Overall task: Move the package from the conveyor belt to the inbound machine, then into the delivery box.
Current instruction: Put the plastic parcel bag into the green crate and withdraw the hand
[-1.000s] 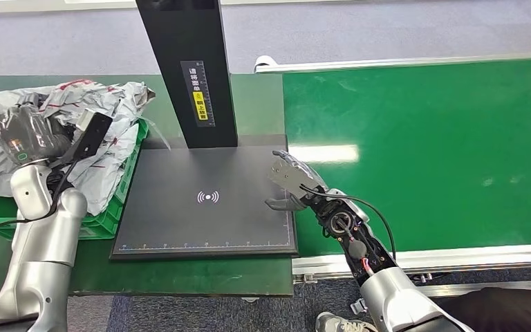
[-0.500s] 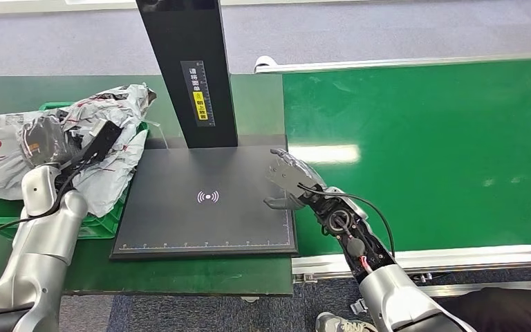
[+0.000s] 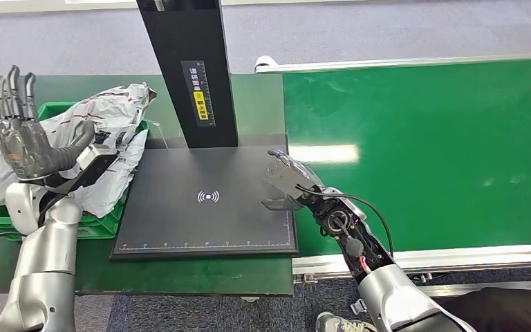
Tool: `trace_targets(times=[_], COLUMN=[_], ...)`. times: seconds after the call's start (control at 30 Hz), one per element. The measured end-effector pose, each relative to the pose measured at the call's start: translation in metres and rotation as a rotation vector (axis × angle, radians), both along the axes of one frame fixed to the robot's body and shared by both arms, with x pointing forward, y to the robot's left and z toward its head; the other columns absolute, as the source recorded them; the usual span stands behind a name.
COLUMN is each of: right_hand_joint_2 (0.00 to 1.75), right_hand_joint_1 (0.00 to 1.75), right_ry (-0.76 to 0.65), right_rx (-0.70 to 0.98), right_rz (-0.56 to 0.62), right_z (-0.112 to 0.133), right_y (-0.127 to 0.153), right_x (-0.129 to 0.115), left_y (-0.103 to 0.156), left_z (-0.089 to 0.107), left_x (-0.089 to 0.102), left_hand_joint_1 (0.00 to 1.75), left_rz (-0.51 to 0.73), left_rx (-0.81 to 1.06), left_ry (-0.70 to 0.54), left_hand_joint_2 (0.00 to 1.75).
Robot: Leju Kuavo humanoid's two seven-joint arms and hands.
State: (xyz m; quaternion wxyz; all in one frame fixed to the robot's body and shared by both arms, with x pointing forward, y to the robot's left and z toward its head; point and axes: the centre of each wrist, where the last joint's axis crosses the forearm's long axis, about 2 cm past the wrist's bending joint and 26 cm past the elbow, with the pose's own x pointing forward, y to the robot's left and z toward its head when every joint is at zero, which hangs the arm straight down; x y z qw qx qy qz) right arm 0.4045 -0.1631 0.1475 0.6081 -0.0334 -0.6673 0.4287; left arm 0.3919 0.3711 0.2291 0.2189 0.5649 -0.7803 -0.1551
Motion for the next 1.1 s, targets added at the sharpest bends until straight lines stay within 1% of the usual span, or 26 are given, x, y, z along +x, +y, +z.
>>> trace_targets(times=[0.07, 0.13, 0.33, 0.53, 0.67, 0.73, 0.8, 0.87, 0.93, 1.0, 1.1], right_hand_joint_2=[1.75, 1.75, 1.75, 1.75, 1.75, 1.75, 1.75, 1.75, 1.75, 1.75, 1.75], right_hand_joint_1=[0.0, 0.0, 0.0, 0.0, 0.0, 0.0, 0.0, 0.0, 0.0, 0.0, 0.0], right_ry=[-0.003, -0.003, -0.006, -0.042, -0.066, -0.076, -0.086, -0.095, -0.1, -0.104, -0.107], right_rx=[0.005, 0.006, 0.009, 0.061, 0.093, 0.102, 0.111, 0.119, 0.125, 0.127, 0.127], right_rz=[0.004, 0.005, 0.008, 0.007, 0.007, 0.007, 0.003, -0.001, -0.002, -0.002, -0.002], right_z=[0.0, 0.0, -0.001, -0.001, 0.001, 0.003, 0.004, 0.006, 0.008, 0.009, 0.01], right_y=[0.0, -0.001, 0.0, -0.001, -0.002, -0.002, -0.002, -0.002, -0.002, -0.003, -0.003], right_x=[0.0, 0.0, 0.0, -0.001, -0.001, -0.001, -0.001, 0.0, 0.0, 0.0, 0.001], left_y=[0.0, 0.0, -0.001, -0.003, -0.016, -0.027, -0.046, -0.068, -0.087, -0.1, -0.112], left_z=[0.009, 0.017, 0.031, 0.051, 0.06, 0.061, 0.058, 0.053, 0.049, 0.046, 0.043], left_x=[-0.009, -0.016, -0.03, -0.051, -0.065, -0.07, -0.073, -0.075, -0.077, -0.079, -0.082], left_hand_joint_1=[0.0, 0.0, 0.0, 0.0, 0.0, 0.0, 0.0, 0.0, 0.0, 0.0, 0.0], left_rz=[-0.003, 0.006, 0.033, 0.033, -0.033, -0.094, -0.198, -0.317, -0.409, -0.467, -0.518], left_rx=[-0.039, -0.064, -0.08, -0.102, -0.165, -0.203, -0.267, -0.328, -0.35, -0.349, -0.345], left_ry=[-0.093, -0.154, -0.243, -0.37, -0.457, -0.484, -0.493, -0.482, -0.46, -0.443, -0.424], left_hand_joint_2=[0.0, 0.0, 0.0, 0.0, 1.75, 1.75, 1.75, 1.75, 1.75, 1.75, 1.75])
